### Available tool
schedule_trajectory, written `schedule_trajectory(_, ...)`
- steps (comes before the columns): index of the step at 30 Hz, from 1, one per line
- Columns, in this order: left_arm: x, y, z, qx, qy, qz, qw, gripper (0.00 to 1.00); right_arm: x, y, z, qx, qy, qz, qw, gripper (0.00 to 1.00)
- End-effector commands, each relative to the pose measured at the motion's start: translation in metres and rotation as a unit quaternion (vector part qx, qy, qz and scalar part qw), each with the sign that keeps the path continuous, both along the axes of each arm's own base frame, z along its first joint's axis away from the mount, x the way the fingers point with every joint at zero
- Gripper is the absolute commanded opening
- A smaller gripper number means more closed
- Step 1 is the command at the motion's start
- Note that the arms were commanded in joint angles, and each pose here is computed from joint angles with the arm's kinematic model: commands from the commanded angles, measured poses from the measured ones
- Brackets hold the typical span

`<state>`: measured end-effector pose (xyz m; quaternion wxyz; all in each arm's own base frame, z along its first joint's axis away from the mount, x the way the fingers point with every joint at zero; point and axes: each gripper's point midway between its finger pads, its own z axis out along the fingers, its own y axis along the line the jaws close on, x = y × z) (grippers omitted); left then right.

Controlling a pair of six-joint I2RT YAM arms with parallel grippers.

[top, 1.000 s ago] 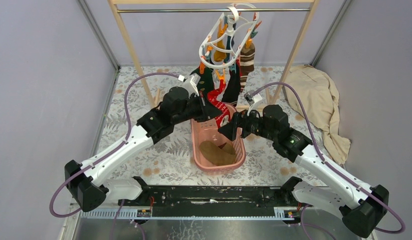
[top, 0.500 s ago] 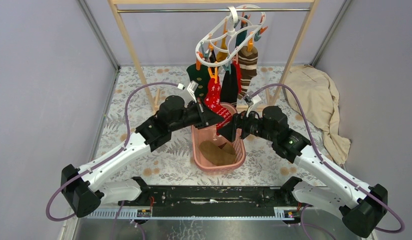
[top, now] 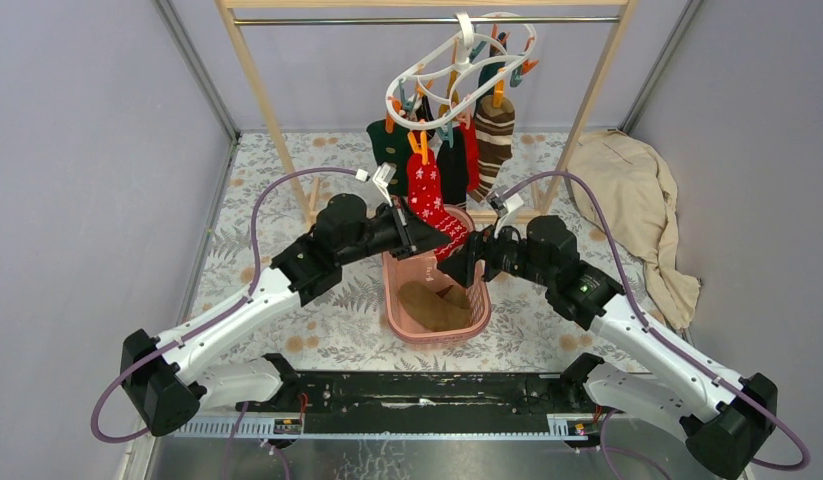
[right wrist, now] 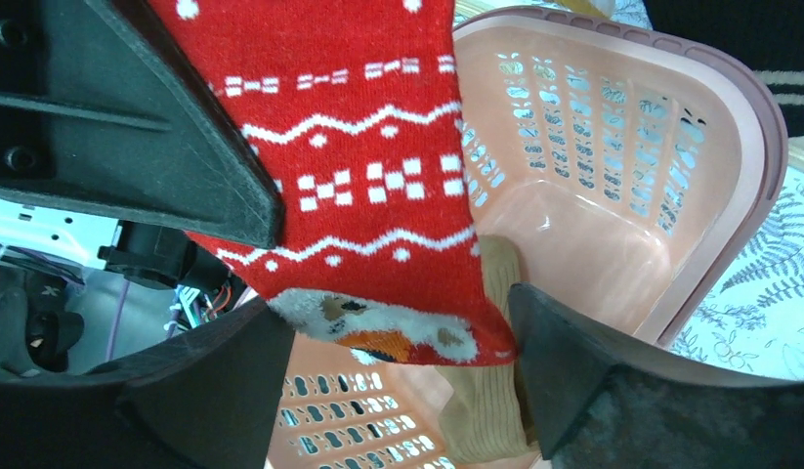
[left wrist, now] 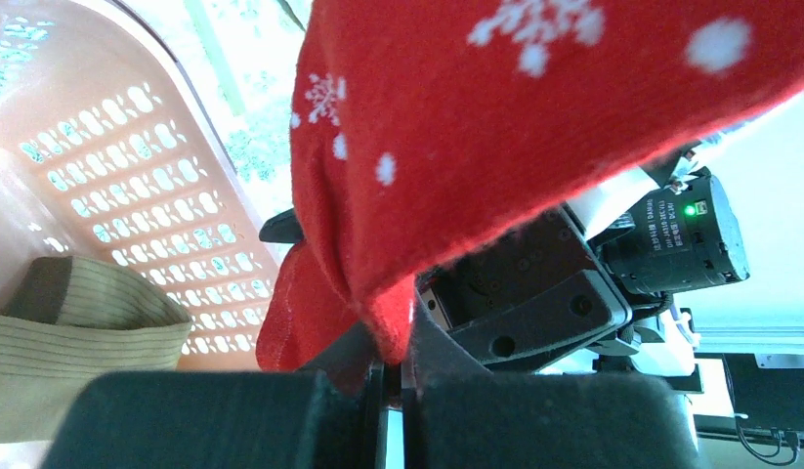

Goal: Remove the socks clipped to the hanger
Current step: Remove the sock from the hanger.

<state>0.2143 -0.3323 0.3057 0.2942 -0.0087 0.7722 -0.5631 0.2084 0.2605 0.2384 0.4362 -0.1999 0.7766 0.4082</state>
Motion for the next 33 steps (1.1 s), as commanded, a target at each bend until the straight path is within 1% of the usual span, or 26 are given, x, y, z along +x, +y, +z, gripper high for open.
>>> schedule_trajectory(1,-0.006,-0.003,0.012,-0.026,-0.016,-0.011,0.999,0.05,-0.001,0.004,0.019,0.025,-0.037,0.010,0.999,0.80)
schedule_trajectory(3,-0.006,-0.003,0.006,-0.021,-0.012,-0.010,1.000,0.06,-0.003,0.007,0.023,0.033,-0.042,0.019,0.998,0.70)
schedule_trajectory(5,-0.006,-0.002,0.002,-0.018,-0.007,-0.009,1.000,0.06,-0.003,0.008,0.023,0.036,-0.042,0.023,0.998,0.65)
schedule_trajectory(8,-0.008,-0.003,-0.002,-0.016,-0.004,-0.010,1.000,0.08,-0.005,0.010,0.023,0.036,-0.041,0.030,0.998,0.53)
schedule_trajectory(9,-0.007,-0.003,-0.003,-0.014,-0.005,-0.010,1.000,0.09,-0.005,0.010,0.023,0.036,-0.040,0.032,0.998,0.48)
schedule_trajectory(11,-0.006,-0.001,-0.007,-0.007,-0.002,-0.006,1.000,0.12,-0.006,0.010,0.023,0.037,-0.040,0.034,0.998,0.33)
schedule_trajectory(13,-0.005,0.000,-0.011,0.000,-0.002,-0.001,1.000,0.16,-0.008,0.010,0.024,0.037,-0.039,0.036,0.998,0.15)
schedule_trajectory(16,-0.003,-0.001,-0.013,0.004,-0.004,0.001,1.000,0.24,-0.010,0.009,0.024,0.036,-0.036,0.039,0.998,0.00)
schedule_trajectory(20,-0.001,0.001,-0.019,0.016,-0.002,0.006,1.000,0.43,-0.012,0.006,0.025,0.032,-0.037,0.039,0.998,0.00)
schedule_trajectory(22,0.000,0.003,-0.021,0.027,-0.003,0.011,1.000,0.50,-0.015,0.003,0.019,0.020,-0.026,0.038,0.999,0.00)
schedule_trajectory(25,0.004,0.007,-0.021,0.046,-0.011,0.022,0.999,0.57,-0.018,-0.001,0.017,0.013,-0.022,0.034,0.999,0.00)
schedule_trajectory(28,0.008,0.012,-0.019,0.064,-0.021,0.035,0.997,0.60,-0.020,-0.004,0.014,0.009,-0.019,0.034,0.999,0.00)
schedule_trajectory(33,0.014,0.018,-0.006,0.077,-0.039,0.053,0.995,0.65,-0.020,-0.006,0.009,0.003,-0.013,0.030,0.999,0.00)
